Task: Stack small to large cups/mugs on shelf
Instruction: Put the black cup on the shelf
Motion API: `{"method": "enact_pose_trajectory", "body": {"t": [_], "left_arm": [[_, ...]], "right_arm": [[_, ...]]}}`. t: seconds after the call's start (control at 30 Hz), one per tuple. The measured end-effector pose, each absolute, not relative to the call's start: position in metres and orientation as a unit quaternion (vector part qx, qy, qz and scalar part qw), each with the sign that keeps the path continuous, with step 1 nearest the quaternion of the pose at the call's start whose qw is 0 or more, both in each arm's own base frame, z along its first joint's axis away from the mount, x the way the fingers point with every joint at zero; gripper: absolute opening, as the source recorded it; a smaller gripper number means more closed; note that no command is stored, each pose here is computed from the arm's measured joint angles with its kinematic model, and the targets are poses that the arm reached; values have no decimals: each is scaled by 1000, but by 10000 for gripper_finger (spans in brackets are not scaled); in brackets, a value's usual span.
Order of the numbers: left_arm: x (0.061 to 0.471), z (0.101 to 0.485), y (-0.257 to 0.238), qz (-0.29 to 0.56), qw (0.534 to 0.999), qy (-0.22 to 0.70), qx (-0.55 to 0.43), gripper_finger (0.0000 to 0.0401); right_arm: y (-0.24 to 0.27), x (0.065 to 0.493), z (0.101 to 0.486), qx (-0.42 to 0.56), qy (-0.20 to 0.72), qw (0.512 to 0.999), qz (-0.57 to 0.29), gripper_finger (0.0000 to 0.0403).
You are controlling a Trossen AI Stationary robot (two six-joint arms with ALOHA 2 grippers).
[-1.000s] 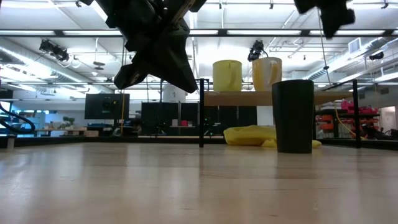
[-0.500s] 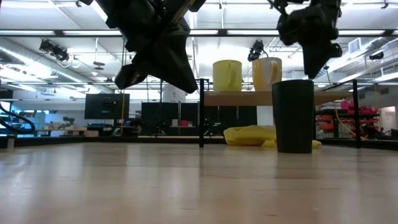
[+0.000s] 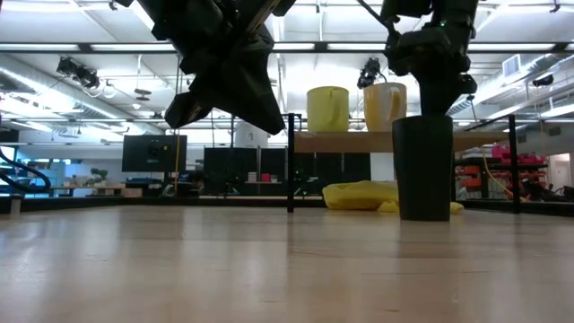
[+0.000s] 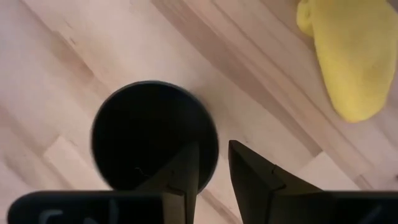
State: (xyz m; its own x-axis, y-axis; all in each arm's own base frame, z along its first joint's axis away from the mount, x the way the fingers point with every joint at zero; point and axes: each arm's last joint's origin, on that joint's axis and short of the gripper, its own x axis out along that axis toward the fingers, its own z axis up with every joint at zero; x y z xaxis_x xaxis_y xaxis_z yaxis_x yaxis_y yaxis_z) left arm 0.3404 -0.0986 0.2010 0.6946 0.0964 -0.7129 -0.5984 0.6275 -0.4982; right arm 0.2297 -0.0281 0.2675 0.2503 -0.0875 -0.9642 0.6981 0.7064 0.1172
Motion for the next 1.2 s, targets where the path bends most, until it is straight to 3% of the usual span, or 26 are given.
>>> {"method": "enact_pose_trajectory", "body": {"t": [0.97,1.2], "left_arm": [[340,201,-99,208,834,331,-389,33],[340,201,-99,208,834,332,-389,30]], "right_arm": [[-30,243,250,250,580,727,-268,93],[-30,242,250,249,584,724,-269,61]]}}
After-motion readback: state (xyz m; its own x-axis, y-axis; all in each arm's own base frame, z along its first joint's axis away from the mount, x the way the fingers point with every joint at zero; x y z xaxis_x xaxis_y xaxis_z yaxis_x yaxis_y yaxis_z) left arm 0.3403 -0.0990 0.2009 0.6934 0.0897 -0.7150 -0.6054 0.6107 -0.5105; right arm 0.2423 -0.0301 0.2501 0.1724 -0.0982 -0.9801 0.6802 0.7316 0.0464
